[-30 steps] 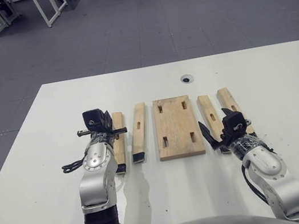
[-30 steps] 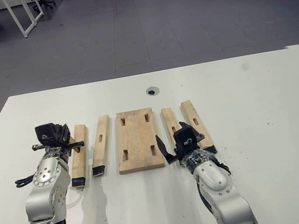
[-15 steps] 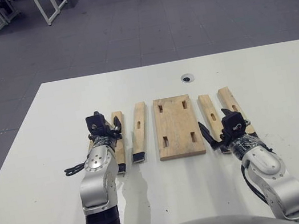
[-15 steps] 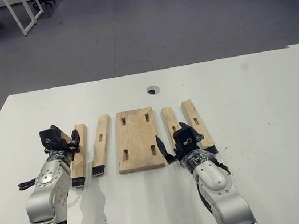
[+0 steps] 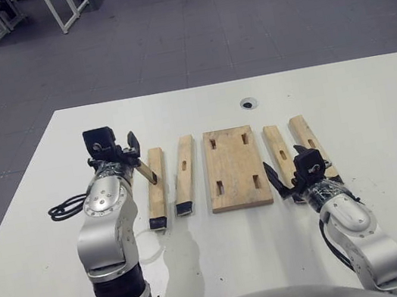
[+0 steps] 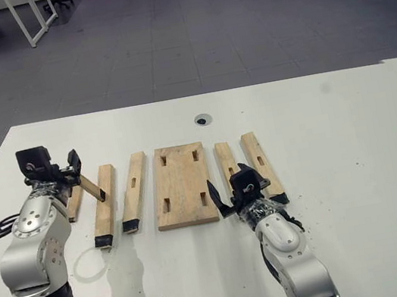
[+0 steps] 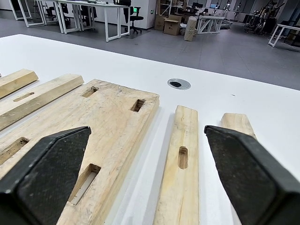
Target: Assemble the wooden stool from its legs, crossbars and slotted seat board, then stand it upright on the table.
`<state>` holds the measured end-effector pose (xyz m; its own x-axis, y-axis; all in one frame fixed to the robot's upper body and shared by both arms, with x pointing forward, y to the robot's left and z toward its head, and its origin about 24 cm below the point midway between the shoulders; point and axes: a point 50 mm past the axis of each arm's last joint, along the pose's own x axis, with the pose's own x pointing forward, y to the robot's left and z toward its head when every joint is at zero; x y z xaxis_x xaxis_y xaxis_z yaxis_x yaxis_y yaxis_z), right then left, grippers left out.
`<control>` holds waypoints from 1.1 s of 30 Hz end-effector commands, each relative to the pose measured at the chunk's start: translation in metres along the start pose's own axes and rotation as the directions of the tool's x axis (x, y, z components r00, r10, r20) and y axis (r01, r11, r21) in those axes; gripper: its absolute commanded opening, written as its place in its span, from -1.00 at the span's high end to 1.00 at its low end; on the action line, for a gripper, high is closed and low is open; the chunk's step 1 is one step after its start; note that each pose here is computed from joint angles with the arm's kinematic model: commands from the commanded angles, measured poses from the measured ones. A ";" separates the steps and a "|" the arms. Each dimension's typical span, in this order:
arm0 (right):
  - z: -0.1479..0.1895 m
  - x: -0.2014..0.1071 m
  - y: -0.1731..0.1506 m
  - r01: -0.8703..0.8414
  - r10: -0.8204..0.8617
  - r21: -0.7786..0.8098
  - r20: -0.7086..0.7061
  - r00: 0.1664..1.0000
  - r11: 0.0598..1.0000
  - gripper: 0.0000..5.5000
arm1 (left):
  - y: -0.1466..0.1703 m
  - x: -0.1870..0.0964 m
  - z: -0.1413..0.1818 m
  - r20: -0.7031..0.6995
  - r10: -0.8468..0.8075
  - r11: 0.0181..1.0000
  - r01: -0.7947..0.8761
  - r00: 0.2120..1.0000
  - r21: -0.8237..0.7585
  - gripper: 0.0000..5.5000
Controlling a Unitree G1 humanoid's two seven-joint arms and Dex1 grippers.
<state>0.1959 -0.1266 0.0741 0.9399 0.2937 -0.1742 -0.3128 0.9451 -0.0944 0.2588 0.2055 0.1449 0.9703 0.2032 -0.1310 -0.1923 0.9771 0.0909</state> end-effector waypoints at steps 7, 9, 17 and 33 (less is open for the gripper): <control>0.002 0.003 0.002 0.007 -0.007 -0.001 0.011 1.000 1.000 -0.63 | -0.005 0.030 0.023 -0.035 -0.108 0.990 0.104 0.994 -0.097 0.04; 0.003 0.004 0.002 0.007 -0.007 -0.002 0.011 1.000 1.000 -0.63 | -0.007 0.036 0.006 -0.085 -0.152 0.986 0.146 0.985 -0.077 0.04; 0.002 -0.001 0.001 0.014 -0.014 -0.006 0.003 1.000 1.000 -0.63 | 0.005 0.032 0.103 0.305 -0.129 0.959 0.198 0.943 -0.205 0.04; 0.002 0.001 -0.001 0.014 -0.014 -0.001 -0.003 1.000 1.000 -0.63 | -0.003 0.041 -0.012 -0.011 -0.131 0.985 0.129 0.991 -0.112 0.04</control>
<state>0.1950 -0.1261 0.0740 0.9410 0.2873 -0.1790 -0.3071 0.9469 -0.0947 0.2941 0.2057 0.1275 0.9905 0.0526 -0.1270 -0.0594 0.9969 -0.0511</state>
